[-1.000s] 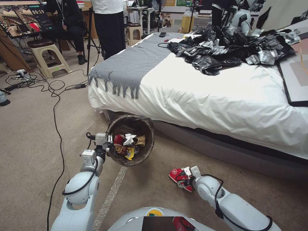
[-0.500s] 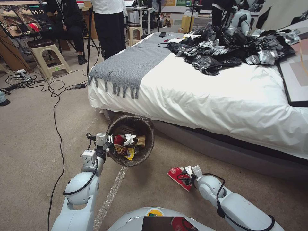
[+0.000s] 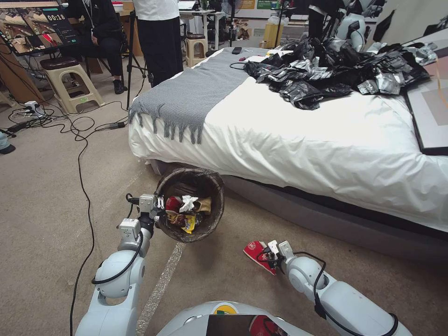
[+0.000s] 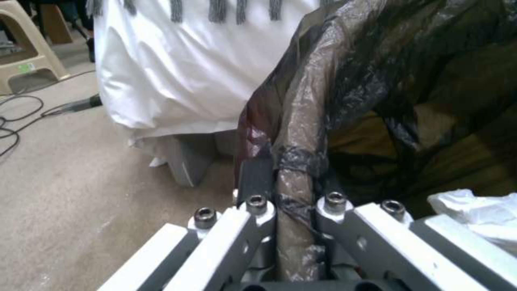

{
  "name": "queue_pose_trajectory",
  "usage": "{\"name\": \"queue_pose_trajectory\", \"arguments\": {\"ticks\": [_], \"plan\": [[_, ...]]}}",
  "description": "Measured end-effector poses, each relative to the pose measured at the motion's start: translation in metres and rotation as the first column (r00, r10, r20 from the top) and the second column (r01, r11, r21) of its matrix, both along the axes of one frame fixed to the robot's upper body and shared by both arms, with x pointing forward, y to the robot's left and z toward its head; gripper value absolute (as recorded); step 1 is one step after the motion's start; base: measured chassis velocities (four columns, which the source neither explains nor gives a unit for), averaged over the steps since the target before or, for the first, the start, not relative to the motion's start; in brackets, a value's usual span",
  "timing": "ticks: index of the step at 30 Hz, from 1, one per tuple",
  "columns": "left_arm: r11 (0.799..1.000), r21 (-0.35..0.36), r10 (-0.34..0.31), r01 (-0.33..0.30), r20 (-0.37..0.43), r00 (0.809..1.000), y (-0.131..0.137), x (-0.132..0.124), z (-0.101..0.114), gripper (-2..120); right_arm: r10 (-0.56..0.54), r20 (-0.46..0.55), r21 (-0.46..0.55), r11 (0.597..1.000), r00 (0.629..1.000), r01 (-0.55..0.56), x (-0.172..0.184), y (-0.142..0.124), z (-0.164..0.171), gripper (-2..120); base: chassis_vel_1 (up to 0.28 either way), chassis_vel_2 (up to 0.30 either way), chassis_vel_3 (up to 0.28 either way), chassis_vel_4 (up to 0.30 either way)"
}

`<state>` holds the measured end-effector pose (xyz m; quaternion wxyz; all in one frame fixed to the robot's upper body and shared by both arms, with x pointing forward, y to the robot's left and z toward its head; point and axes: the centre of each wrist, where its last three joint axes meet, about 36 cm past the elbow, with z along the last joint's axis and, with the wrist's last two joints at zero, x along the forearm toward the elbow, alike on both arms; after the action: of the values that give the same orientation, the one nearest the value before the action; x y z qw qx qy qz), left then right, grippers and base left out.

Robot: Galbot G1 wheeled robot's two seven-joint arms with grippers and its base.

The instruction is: Pick up the trash bin, then pick up the garbage from the floor and place it into the trash bin.

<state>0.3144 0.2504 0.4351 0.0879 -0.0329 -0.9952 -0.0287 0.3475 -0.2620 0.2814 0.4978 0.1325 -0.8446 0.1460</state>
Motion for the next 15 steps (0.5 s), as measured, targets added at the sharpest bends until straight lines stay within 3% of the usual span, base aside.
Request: {"name": "queue_pose_trajectory", "arguments": {"ticks": [11, 12, 13, 14, 15], "plan": [[1.0, -0.002, -0.001, 0.001, -0.003, 1.0, 0.0, 0.0, 0.003, 2, -0.001, 0.036, 0.025, 1.0, 0.999, 0.001, 0.004, 0.002, 0.013, 8, 0.0, 0.0, 0.0, 0.0], [1.0, -0.001, -0.001, 0.001, -0.003, 1.0, 0.0, -0.001, 0.004, 2, -0.004, 0.057, 0.043, 0.999, 0.998, 0.001, 0.006, 0.004, 0.024, 8, 0.0, 0.0, 0.0, 0.0], [1.0, 0.001, 0.002, -0.002, 0.0, 1.0, 0.001, -0.001, 0.005, 2, -0.018, 0.12, 0.11, 0.994, 0.993, 0.004, 0.014, 0.007, 0.061, 8, 0.0, 0.0, 0.0, 0.0], [1.0, 0.001, 0.002, -0.002, 0.0, 1.0, 0.001, -0.001, 0.005, 2, -0.018, 0.12, 0.11, 0.994, 0.993, 0.004, 0.014, 0.007, 0.061, 8, 0.0, 0.0, 0.0, 0.0], [1.0, 0.002, 0.003, -0.003, 0.0, 1.0, 0.001, -0.001, 0.005, 2, -0.033, 0.165, 0.165, 0.986, 0.986, 0.005, 0.019, 0.007, 0.095, 8, 0.0, 0.0, 0.0, 0.0]]}}
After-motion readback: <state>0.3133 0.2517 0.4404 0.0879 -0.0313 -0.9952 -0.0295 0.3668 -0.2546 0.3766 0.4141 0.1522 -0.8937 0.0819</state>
